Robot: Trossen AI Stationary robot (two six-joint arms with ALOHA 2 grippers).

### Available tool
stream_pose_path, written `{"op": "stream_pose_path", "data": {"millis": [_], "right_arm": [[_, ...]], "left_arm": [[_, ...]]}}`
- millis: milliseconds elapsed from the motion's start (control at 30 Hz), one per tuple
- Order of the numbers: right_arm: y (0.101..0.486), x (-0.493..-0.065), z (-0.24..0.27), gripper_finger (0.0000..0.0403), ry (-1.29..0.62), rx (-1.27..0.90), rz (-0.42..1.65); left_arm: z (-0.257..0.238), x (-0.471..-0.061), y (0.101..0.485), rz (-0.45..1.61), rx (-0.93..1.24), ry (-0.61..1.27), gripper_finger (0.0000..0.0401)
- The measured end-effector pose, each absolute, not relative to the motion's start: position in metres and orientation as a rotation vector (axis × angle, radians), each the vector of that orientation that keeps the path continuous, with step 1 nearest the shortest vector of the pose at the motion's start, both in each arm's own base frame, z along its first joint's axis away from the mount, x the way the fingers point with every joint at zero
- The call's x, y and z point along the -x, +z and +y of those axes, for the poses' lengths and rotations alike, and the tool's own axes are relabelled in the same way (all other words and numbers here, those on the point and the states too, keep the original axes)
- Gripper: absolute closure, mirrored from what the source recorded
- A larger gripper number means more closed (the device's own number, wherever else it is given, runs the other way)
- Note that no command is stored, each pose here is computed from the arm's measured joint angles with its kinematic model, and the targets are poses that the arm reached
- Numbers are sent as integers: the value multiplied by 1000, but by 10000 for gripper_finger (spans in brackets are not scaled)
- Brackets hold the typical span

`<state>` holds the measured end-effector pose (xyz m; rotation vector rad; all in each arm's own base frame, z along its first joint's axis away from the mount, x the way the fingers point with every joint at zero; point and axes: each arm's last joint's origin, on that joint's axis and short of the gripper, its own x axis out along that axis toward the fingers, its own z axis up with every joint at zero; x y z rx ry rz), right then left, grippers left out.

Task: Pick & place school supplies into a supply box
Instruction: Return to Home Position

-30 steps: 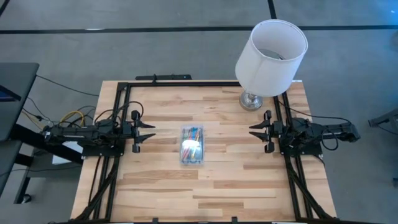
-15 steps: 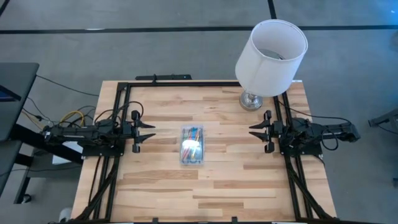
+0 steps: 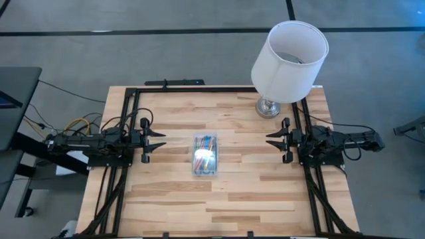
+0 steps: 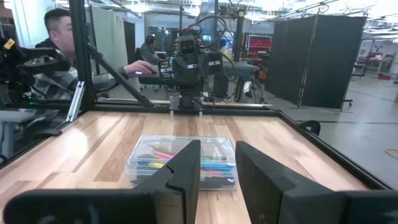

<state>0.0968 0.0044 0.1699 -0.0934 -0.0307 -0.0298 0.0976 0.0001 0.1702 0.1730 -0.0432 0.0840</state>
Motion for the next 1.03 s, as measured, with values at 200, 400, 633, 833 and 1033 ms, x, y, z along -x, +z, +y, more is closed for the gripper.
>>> {"op": "stream_pose_path", "data": {"millis": [200,400,633,833,1033], "right_arm": [[170,-97,4,305,-30,93,-31],[170,-97,4,305,-30,93,-31],[170,-97,4,305,-30,93,-31],[170,-97,4,305,-30,93,-31],[170,-97,4,305,-30,93,-31]], "left_arm": [[0,-98,170,-43,-163,84,262],[0,-98,170,-43,-164,84,262],[0,-98,170,-43,-169,84,262],[0,-98,170,-43,-172,84,262],[0,-98,170,-43,-162,84,262]]}}
